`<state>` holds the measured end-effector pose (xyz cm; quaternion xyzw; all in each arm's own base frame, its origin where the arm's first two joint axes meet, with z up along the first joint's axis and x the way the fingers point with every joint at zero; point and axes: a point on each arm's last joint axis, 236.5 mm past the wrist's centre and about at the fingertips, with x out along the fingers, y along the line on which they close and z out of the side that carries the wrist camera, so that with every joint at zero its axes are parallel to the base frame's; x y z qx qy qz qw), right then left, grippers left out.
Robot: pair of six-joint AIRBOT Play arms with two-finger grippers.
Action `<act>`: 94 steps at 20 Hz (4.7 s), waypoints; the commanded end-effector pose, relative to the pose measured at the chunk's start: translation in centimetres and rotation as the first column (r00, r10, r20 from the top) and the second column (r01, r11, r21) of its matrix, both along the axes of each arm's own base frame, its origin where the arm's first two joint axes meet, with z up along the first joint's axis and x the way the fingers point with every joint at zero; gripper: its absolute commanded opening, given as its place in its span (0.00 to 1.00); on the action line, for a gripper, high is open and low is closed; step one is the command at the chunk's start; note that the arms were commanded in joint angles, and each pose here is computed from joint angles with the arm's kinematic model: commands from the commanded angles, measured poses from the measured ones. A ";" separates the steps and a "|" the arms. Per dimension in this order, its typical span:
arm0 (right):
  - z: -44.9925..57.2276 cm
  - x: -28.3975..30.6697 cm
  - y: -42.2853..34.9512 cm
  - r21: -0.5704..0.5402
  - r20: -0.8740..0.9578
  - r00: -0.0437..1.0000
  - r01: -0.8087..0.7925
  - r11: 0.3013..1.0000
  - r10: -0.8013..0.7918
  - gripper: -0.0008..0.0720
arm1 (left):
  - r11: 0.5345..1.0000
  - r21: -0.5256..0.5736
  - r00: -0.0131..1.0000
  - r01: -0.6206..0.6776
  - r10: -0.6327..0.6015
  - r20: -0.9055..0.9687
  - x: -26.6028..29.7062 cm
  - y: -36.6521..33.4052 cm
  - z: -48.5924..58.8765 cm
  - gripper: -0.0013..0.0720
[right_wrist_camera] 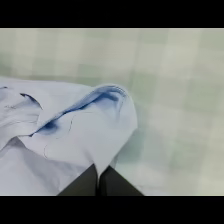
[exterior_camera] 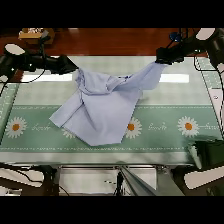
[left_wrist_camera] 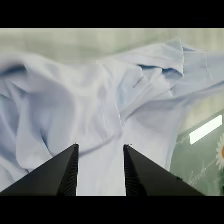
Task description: Fold the shirts.
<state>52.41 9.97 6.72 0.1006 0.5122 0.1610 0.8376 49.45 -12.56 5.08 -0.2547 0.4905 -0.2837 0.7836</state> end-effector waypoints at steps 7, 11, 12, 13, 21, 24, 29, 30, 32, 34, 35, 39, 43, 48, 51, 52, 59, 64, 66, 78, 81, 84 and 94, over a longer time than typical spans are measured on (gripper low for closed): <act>0.2 -1.8 0.2 -0.005 -0.051 0.998 -0.036 0.999 0.036 0.05 | 0.956 0.293 0.930 -0.004 0.111 -0.350 -15.8 11.9 1.6 0.46; -0.3 -2.2 -0.6 -0.063 -0.060 0.996 -0.074 0.995 0.070 0.05 | 0.967 0.234 0.890 -0.098 0.190 -0.415 -25.6 7.6 -4.3 0.54; -0.4 -2.3 -0.6 -0.064 -0.065 0.995 -0.076 0.995 0.072 0.05 | 0.978 0.170 0.880 -0.120 0.184 -0.439 -27.4 5.7 -5.5 0.73; -0.4 -2.4 -0.7 -0.066 -0.068 0.995 -0.078 0.995 0.073 0.05 | 0.985 0.097 0.865 -0.146 0.174 -0.470 -29.0 3.8 -6.5 0.82; -0.6 -2.8 -0.7 -0.070 -0.085 0.993 -0.086 0.994 0.080 0.05 | 0.989 -0.009 0.805 -0.146 0.113 -0.582 -33.6 -2.2 -12.1 0.83; -0.6 -2.8 -0.7 -0.070 -0.085 0.993 -0.086 0.994 0.080 0.05 | 0.987 -0.020 0.828 -0.157 0.121 -0.548 -32.0 -4.4 -12.8 0.83; -0.7 -3.1 -0.7 -0.069 -0.095 0.992 -0.090 0.994 0.083 0.05 | 0.986 0.019 0.794 -0.163 0.142 -0.590 -31.9 -6.3 -15.9 0.83; -0.7 -3.1 -0.7 -0.069 -0.095 0.992 -0.090 0.994 0.083 0.05 | 0.984 0.017 0.787 -0.179 0.154 -0.597 -31.6 -6.6 -16.3 0.83; -0.7 -3.1 -0.7 -0.069 -0.095 0.992 -0.090 0.994 0.083 0.05 | 0.982 -0.008 0.797 -0.191 0.151 -0.585 -30.6 -7.7 -16.6 0.83; -0.7 -3.1 -0.7 -0.069 -0.095 0.992 -0.090 0.994 0.083 0.05 | 0.979 -0.018 0.801 -0.203 0.156 -0.578 -29.5 -8.7 -16.7 0.83; -0.7 -3.1 -0.7 -0.069 -0.095 0.992 -0.090 0.994 0.083 0.05 | 0.980 -0.014 0.804 -0.201 0.157 -0.574 -29.0 -9.1 -16.9 0.82; -0.7 -3.2 -0.7 -0.069 -0.103 0.991 -0.092 0.993 0.085 0.05 | 0.987 -0.012 0.834 -0.163 0.131 -0.536 -27.2 -9.9 -16.8 0.07; -1.3 -3.8 -1.7 -0.112 -0.133 0.988 -0.098 0.989 0.083 0.05 | 0.986 -0.163 0.906 0.033 -0.098 -0.411 -26.3 -12.6 -10.3 0.05; 1.3 -4.1 -2.9 -0.170 -0.074 0.995 -0.081 0.982 0.069 0.05 | 0.951 -0.293 0.993 0.098 -0.075 0.089 -21.1 -9.9 10.6 0.05; 6.8 -4.0 -3.0 -0.172 0.083 0.995 -0.042 0.984 0.057 0.05 | 0.960 -0.279 0.889 -0.017 0.142 0.436 -20.0 -3.6 24.1 0.05; 9.2 -4.2 -2.9 -0.168 0.146 0.988 -0.027 0.985 0.052 0.05 | 0.962 -0.264 0.821 -0.065 0.202 0.533 -20.5 -1.5 28.0 0.05; 33.1 -11.7 -3.8 -0.077 0.738 0.675 0.126 0.989 -0.028 0.05 | 0.949 -0.163 0.507 -0.270 0.285 0.813 -24.9 3.8 42.3 0.05; 46.2 -22.2 -6.4 0.040 0.946 0.305 0.233 0.972 -0.112 0.05 | 0.957 -0.183 0.443 -0.224 0.267 0.856 -28.4 1.2 46.3 0.05; 48.0 -25.5 -7.2 0.058 0.962 0.242 0.259 0.964 -0.123 0.05 | 0.965 -0.199 0.445 -0.171 0.256 0.858 -30.2 -0.5 47.5 0.05; 50.1 -31.0 -9.2 0.088 0.975 0.165 0.328 0.940 -0.148 0.05 | 0.982 -0.082 0.632 -0.171 0.173 0.755 -34.3 -3.6 43.0 0.05; 42.3 -22.3 -9.1 -0.067 0.883 0.457 0.345 0.936 -0.105 0.05 | 0.970 -0.092 0.750 -0.225 0.233 0.619 -30.6 -0.6 38.1 0.05; 30.6 -12.2 -7.2 -0.193 0.657 0.752 0.225 0.955 -0.044 0.05 | 0.967 -0.121 0.851 -0.225 0.255 0.459 -26.9 1.8 31.3 0.05; 7.5 5.5 -0.8 0.039 0.339 0.936 0.084 0.996 -0.092 0.05 | 0.858 -0.184 0.868 -0.479 0.495 0.046 -15.4 9.9 6.2 0.05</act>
